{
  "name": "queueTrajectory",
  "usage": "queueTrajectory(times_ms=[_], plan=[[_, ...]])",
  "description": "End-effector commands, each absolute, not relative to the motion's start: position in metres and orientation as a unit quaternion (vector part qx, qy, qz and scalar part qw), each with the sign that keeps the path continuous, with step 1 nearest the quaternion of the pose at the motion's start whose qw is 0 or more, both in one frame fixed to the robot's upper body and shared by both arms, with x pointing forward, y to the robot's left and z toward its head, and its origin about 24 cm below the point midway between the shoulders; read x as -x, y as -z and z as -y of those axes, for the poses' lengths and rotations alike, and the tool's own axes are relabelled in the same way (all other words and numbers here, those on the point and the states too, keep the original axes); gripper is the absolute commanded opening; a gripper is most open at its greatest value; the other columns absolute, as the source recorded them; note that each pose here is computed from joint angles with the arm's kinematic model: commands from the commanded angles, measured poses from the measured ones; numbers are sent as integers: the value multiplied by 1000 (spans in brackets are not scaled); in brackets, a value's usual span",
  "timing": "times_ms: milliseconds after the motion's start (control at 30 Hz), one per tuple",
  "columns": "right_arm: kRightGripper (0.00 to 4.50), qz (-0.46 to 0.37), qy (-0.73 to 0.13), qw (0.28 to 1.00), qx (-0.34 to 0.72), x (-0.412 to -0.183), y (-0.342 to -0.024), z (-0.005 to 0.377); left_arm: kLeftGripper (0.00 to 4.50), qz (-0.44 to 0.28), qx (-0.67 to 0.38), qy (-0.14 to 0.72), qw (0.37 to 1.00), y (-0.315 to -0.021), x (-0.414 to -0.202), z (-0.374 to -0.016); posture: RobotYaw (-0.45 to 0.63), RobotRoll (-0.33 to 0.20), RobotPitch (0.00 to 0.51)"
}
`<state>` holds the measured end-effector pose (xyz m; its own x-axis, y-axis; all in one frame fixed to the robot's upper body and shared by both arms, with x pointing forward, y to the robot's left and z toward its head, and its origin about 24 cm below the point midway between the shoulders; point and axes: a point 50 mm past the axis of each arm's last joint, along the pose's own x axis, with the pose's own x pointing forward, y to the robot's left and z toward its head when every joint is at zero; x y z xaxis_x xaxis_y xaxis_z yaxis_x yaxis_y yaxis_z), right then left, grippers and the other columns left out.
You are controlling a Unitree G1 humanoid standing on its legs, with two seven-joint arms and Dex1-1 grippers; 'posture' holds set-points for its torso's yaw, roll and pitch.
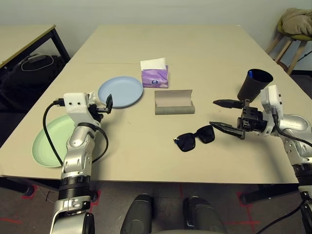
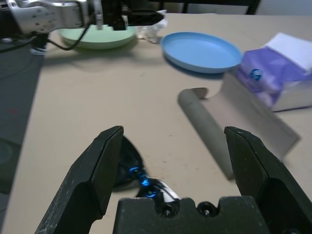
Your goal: Organize and tidy the items on the table.
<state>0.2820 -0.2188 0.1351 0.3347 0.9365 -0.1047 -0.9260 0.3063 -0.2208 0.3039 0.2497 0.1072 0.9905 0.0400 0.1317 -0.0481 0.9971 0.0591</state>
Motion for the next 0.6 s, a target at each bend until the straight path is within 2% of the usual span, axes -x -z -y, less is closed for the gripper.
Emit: queueTrajectory(times_ms=[33, 400, 500, 600], plan=[[4476, 9, -589, 798, 128, -278, -136, 220, 4500, 61, -30, -13, 998, -106, -303, -247, 163, 0, 58], [4476, 8, -590, 798, 124, -278, -137, 218, 4500, 66, -37, 3, 997, -115, -305, -247, 176, 0, 60], [4476, 7, -593, 796, 121, -278, -135, 217, 4500, 74, -42, -11, 996, -126, -308, -257, 176, 0, 60], [4476, 6, -594, 795, 119, -278, -134, 216, 4500, 43, -65, -13, 997, -132, -310, -269, 181, 0, 61]])
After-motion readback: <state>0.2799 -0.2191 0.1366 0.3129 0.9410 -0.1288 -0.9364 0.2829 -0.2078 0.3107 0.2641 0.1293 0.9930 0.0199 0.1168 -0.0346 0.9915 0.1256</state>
